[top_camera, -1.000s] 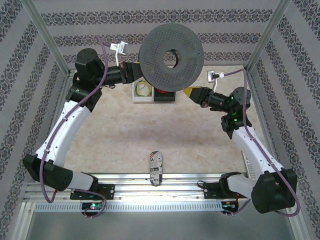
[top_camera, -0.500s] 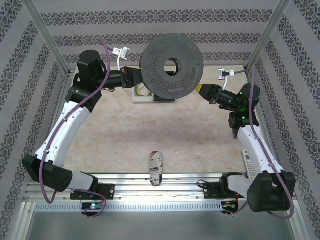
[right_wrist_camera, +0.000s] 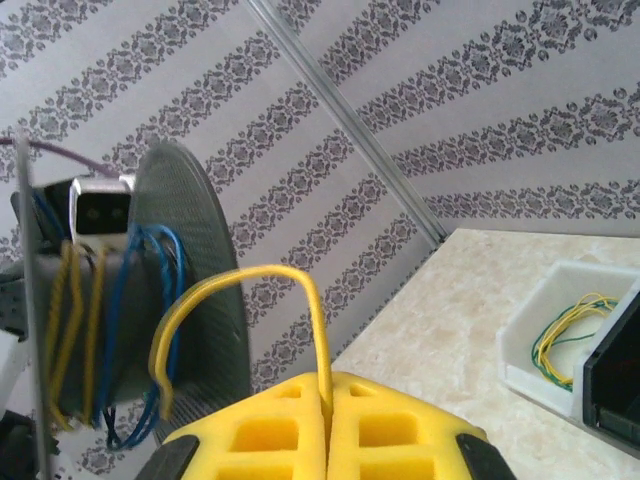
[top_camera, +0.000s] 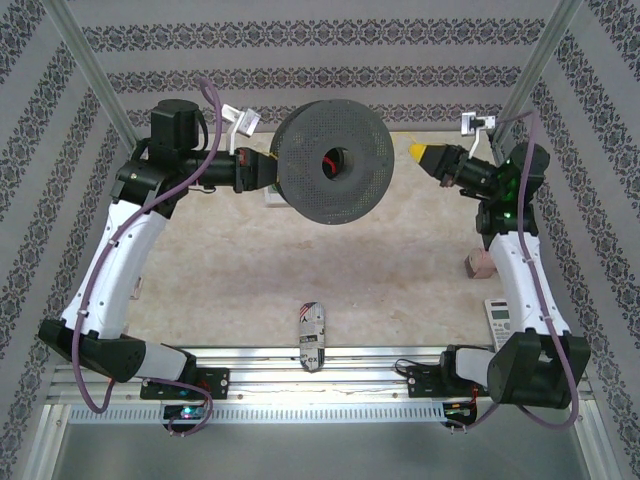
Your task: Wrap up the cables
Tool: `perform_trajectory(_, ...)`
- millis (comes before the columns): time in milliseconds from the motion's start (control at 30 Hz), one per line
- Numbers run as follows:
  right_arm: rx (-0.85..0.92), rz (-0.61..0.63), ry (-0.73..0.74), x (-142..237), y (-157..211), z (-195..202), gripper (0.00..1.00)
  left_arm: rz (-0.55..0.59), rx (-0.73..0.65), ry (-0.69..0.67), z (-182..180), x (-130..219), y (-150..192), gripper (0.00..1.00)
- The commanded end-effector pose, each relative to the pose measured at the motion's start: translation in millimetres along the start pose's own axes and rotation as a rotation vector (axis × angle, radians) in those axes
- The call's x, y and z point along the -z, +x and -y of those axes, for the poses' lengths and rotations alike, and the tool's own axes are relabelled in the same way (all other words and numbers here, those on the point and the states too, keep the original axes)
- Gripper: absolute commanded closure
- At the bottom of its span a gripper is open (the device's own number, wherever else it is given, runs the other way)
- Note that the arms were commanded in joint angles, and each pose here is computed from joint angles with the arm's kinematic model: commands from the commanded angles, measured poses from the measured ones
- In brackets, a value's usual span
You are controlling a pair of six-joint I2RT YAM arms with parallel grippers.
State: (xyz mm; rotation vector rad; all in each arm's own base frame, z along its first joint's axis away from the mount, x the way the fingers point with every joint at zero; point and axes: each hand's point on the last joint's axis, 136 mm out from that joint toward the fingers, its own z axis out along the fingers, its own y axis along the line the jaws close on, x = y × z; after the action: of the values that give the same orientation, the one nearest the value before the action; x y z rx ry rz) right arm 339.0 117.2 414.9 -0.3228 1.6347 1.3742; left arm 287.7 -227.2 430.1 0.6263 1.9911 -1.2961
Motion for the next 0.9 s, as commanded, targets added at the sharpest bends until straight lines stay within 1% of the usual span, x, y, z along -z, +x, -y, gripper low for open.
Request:
perform_trajectory(0, 0.066, 0.061, 0.031, 0, -33, -2, 1.00, -0.095, -0.032, -0.117, -17, 8, 24, 1.00)
perform_trajectory(67, 0.080, 0.060, 0.024, -6, -41, -7, 1.00, -0.133, -0.037, -0.200, -32, 7, 31, 1.00)
perform_trajectory(167, 0.105, 0.046, -0.001, -20, -48, -19, 1.00, -0.167, -0.044, -0.285, -47, 5, 36, 1.00)
perform_trajectory(300, 0.128, 0.011, -0.044, -43, -47, -34, 1.00, -0.206, -0.063, -0.390, -65, 2, 39, 1.00)
perform_trajectory(433, 0.145, -0.036, -0.061, -67, -37, -43, 1.00, -0.249, -0.094, -0.459, -74, -6, 40, 1.00)
perform_trajectory(700, 0.168, -0.106, -0.108, -105, -17, -64, 1.00, -0.393, -0.157, -0.733, -113, -11, 49, 1.00)
perform_trajectory(867, 0.199, -0.178, -0.111, -121, 4, -76, 1.00, -0.450, -0.177, -0.836, -131, -12, 49, 1.00)
